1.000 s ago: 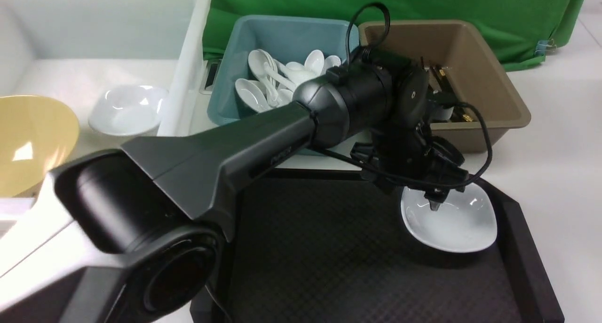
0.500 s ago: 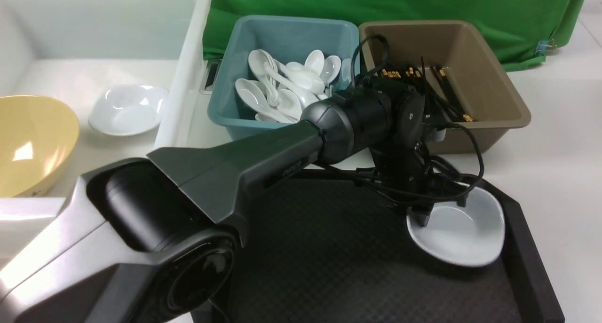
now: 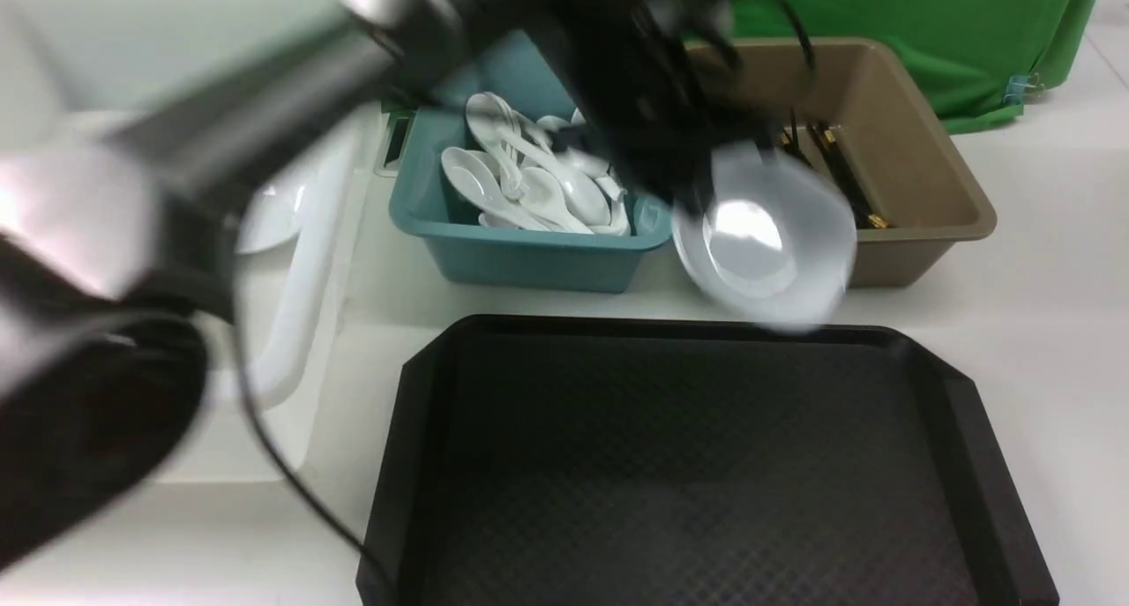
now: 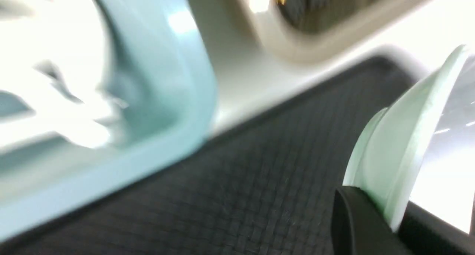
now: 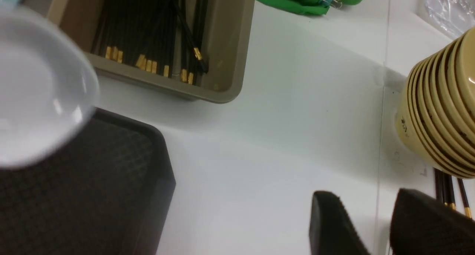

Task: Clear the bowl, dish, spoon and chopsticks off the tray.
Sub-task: Use the left arm to put the plate into the large storage box on the left

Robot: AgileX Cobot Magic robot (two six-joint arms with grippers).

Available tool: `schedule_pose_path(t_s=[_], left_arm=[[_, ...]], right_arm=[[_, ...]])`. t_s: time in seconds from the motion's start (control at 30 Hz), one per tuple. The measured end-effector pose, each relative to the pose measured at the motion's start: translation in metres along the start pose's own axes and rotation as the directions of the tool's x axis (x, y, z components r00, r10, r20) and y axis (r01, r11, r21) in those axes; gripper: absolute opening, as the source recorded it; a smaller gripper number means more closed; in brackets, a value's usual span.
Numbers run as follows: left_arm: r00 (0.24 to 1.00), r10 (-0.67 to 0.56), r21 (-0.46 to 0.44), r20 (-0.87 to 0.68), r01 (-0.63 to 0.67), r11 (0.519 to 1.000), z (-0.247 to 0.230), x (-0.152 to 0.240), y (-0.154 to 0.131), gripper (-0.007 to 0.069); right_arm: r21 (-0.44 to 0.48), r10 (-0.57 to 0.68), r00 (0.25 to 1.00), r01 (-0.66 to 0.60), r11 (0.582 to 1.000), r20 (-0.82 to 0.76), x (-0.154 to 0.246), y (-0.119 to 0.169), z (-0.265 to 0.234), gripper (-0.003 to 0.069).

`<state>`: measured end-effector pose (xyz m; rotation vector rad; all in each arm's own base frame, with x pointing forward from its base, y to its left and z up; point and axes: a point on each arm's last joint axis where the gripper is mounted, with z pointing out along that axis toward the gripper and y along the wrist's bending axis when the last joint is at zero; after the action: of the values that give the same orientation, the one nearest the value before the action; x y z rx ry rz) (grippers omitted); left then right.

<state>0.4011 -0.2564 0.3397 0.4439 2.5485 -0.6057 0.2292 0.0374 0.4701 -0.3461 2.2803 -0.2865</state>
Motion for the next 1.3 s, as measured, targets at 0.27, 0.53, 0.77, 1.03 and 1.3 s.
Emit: schedule_pose_path(t_s=[0.27, 0.53, 0.77, 1.03, 1.3], left_arm=[[0.921, -0.181, -0.171, 0.346, 0.251, 0.953, -0.165, -0.023, 0.145, 0.0013], [0.792, -0.446, -0.259, 0.417, 0.574, 0.777, -0.187, 0.016, 0.324, 0.0013], [0.797, -0.517, -0.240, 0.313, 0.593, 0.769, -0.117, 0.027, 0.371, 0.0013], [0.836, -0.505, -0.261, 0.214, 0.547, 0.795, -0.058, 0.032, 0.380, 0.0015], [0.855, -0.487, -0.311, 0.175, 0.518, 0.797, -0.047, 0.035, 0.379, 0.0168]], right_arm=[[-0.001, 0.016, 1.000, -0.016, 1.000, 0.000, 0.000, 0.000, 0.000, 0.0239], [-0.036, 0.031, 1.000, -0.031, 0.999, 0.004, 0.000, 0.003, 0.000, 0.0239], [-0.047, 0.036, 0.999, -0.035, 0.998, 0.011, -0.001, 0.004, 0.000, 0.0239], [-0.048, 0.037, 0.999, -0.037, 0.998, 0.013, -0.001, 0.004, 0.000, 0.0239], [-0.049, 0.038, 0.999, -0.037, 0.998, 0.012, -0.001, 0.004, 0.000, 0.0239]])
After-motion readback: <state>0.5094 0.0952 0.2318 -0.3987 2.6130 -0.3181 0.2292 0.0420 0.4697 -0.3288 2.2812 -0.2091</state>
